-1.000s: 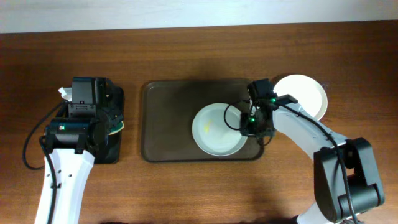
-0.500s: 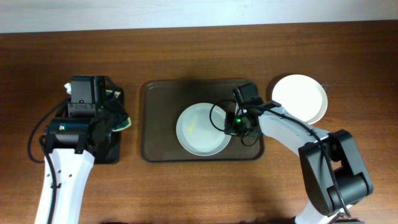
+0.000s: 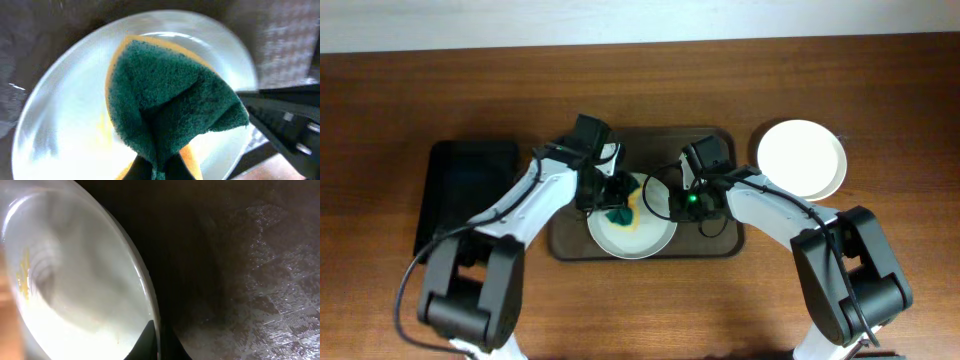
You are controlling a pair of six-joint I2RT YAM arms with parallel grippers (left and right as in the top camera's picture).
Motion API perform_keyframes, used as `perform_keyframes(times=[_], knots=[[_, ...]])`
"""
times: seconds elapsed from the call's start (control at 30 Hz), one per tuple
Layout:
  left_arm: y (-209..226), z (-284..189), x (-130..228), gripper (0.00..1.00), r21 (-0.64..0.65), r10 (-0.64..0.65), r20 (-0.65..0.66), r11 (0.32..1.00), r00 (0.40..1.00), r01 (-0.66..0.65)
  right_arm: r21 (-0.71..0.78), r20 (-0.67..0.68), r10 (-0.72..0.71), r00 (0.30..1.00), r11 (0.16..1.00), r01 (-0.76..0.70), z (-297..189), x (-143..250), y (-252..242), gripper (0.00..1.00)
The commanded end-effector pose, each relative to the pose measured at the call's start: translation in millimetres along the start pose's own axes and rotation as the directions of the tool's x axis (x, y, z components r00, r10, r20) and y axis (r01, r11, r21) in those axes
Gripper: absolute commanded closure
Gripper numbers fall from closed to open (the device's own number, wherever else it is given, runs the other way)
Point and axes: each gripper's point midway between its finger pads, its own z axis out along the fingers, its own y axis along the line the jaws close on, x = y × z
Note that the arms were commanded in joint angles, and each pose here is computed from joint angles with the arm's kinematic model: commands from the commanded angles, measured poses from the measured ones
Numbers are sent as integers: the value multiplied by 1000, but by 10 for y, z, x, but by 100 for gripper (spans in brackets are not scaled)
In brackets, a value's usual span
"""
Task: Clean dirty plates on tray and stack at the side
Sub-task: 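Scrub the pale plate with the sponge in the left gripper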
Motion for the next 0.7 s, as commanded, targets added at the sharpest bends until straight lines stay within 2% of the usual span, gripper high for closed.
perform_keyframes(times=[0.0, 0.1, 0.13, 0.17, 0.23, 0.27, 0.33, 0.4, 0.5, 0.57, 0.63, 0.67], knots=[[62, 243, 89, 100, -3, -54, -69, 999, 996, 54, 2, -17, -17, 1000, 1000, 17, 55, 55, 0, 96], [189, 519, 233, 100, -46, -74, -142, 997, 987, 68, 2, -15, -17, 1000, 1000, 17, 55, 50, 2, 96], [304, 540, 249, 100, -104, -81, -142, 992, 987, 67, 2, -17, -17, 1000, 1000, 17, 55, 56, 0, 96], [530, 503, 227, 100, -233, -93, -111, 970, 990, 65, 3, -18, -16, 1000, 1000, 16, 55, 58, -1, 96], [983, 285, 177, 100, -499, -175, 2, 853, 984, 153, 3, -18, -16, 1000, 1000, 16, 55, 57, -1, 96], [1130, 126, 116, 100, -592, -151, 45, 792, 987, 149, 3, -17, -17, 1000, 1000, 17, 55, 56, -1, 96], [1233, -166, -19, 100, -679, -123, 130, 712, 984, 179, 3, -17, -17, 1000, 1000, 17, 55, 56, -1, 96], [1191, -395, -140, 100, -687, -118, 210, 689, 971, 233, 3, -17, -17, 1000, 1000, 17, 55, 56, -1, 96], [1011, -779, -324, 100, -641, -85, 326, 713, 942, 286, 3, -17, -17, 1000, 1000, 17, 55, 56, -1, 96], [801, -888, -345, 100, -544, -113, 358, 781, 927, 306, 1, -14, -15, 1000, 1000, 15, 55, 49, 3, 96], [444, -708, -281, 100, -362, -173, 275, 892, 946, 269, 0, -12, -11, 1000, 1000, 11, 55, 42, 6, 96], [367, -645, -256, 100, -319, -185, 248, 911, 951, 260, 0, -12, -11, 1000, 1000, 11, 55, 42, 6, 96]])
